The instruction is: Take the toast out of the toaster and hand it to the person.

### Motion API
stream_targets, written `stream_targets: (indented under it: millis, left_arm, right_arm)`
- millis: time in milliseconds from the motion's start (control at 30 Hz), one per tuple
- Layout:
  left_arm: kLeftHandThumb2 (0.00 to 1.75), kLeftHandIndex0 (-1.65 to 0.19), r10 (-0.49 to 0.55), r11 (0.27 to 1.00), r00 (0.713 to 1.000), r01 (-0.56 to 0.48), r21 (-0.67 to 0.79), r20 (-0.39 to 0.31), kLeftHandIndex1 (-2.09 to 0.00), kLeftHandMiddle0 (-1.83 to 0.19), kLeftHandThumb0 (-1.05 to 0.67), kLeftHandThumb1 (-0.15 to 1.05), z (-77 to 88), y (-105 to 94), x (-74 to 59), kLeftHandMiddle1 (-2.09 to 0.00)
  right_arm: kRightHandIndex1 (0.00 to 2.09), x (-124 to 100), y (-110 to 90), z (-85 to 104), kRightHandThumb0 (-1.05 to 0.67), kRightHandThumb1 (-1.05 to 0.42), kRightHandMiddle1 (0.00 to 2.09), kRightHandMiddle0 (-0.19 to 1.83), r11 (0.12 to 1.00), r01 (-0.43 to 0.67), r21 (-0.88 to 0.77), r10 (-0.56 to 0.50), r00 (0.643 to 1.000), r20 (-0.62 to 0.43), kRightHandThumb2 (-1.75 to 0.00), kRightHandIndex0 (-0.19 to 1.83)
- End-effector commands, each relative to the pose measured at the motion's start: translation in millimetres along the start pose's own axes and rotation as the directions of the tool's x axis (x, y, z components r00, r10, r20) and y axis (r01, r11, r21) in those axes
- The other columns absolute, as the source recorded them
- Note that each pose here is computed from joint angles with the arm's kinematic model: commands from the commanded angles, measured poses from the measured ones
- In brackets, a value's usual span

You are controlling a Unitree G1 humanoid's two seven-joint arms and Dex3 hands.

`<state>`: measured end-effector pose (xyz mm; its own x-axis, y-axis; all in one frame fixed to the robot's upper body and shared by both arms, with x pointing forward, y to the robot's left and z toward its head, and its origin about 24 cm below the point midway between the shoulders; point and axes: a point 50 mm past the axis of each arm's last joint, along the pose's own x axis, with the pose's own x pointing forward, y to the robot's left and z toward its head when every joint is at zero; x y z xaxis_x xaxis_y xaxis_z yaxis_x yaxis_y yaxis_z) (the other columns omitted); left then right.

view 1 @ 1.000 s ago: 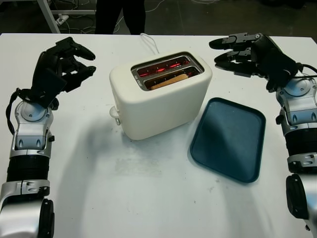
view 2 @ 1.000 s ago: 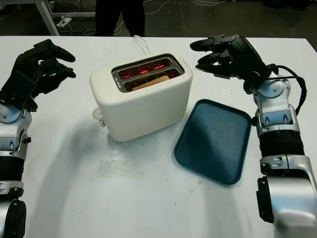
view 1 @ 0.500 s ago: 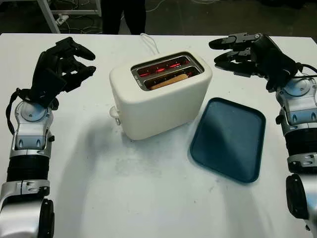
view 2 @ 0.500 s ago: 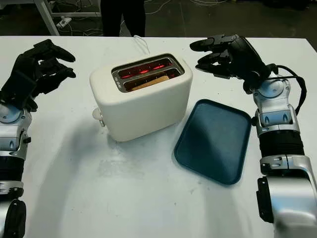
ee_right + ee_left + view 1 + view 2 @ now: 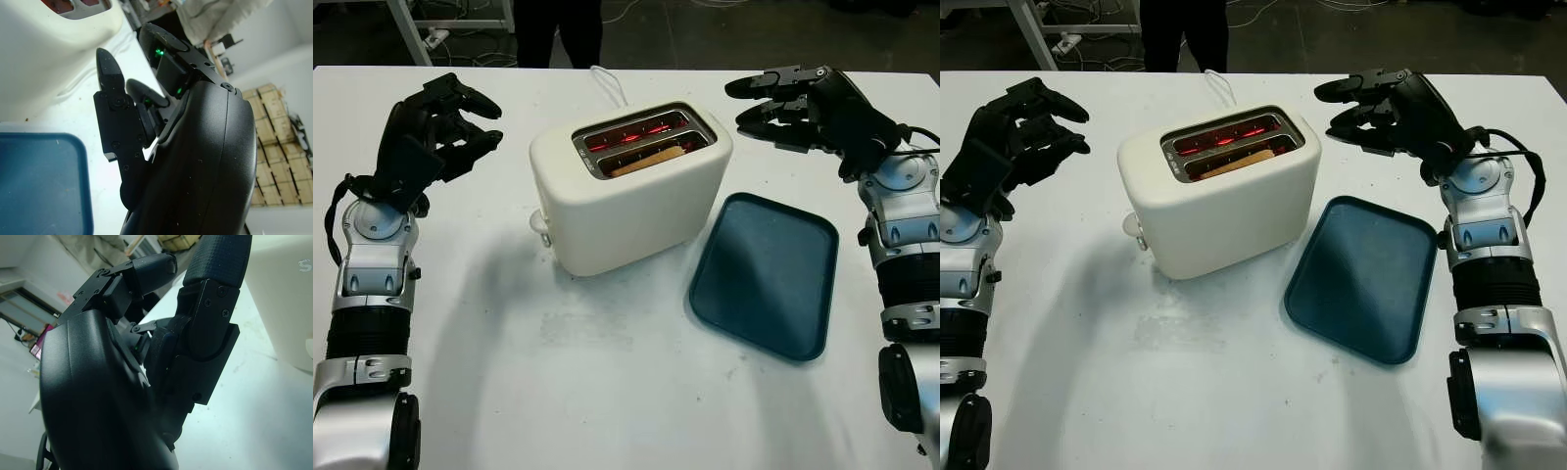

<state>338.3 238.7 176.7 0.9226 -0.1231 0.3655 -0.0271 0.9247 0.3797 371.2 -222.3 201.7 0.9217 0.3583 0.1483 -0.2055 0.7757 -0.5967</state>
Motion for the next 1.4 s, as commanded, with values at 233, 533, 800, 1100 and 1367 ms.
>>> stream_targets:
  millis: [233, 533, 800, 1100, 1367]
  left_arm:
    - [0.18, -0.54, 0.005, 1.0, 1.0, -0.005, 0.008, 0.019, -1.22, -0.65, -1.05, 0.92, 2.6, 3.9, -0.1, -1.24]
    - [0.17, -0.55, 0.012, 1.0, 1.0, -0.012, 0.006, 0.017, -1.22, -0.66, -1.05, 0.92, 3.0, 4.1, -0.2, -1.24]
    - [0.18, -0.55, 0.01, 1.0, 1.0, -0.01, 0.006, 0.021, -1.22, -0.66, -1.05, 0.92, 3.4, 3.5, 0.0, -1.24]
    - [0.18, -0.55, 0.007, 1.0, 1.0, -0.007, 0.002, 0.022, -1.21, -0.66, -1.05, 0.92, 3.5, 3.7, 0.3, -1.24]
    - [0.18, -0.55, 0.008, 1.0, 1.0, -0.009, 0.013, 0.02, -1.22, -0.66, -1.05, 0.92, 4.5, 3.8, 0.6, -1.24]
  right_arm:
    - [0.59, 1.3, -3.4, 6.6, -0.28, -0.92, 0.01, 0.81, 1.0, 0.01, -0.019, -0.009, 1.0, 0.021, -0.06, 0.6]
    - [0.59, 1.5, -3.2, 6.5, -0.29, -0.92, 0.0, 0.81, 1.0, 0.007, -0.02, -0.006, 1.0, 0.027, -0.05, 0.61]
    - [0.59, 1.7, -3.5, 6.1, -0.3, -0.92, 0.0, 0.81, 1.0, 0.01, -0.014, -0.01, 1.0, 0.017, -0.04, 0.61]
    - [0.59, 1.2, -4.4, 7.5, -0.29, -0.92, 0.0, 0.8, 1.0, 0.009, -0.013, -0.009, 1.0, 0.016, -0.04, 0.61]
    - [0.58, 1.5, -4.2, 8.5, -0.29, -0.92, 0.0, 0.8, 1.0, 0.011, -0.009, -0.011, 1.0, 0.01, -0.04, 0.6]
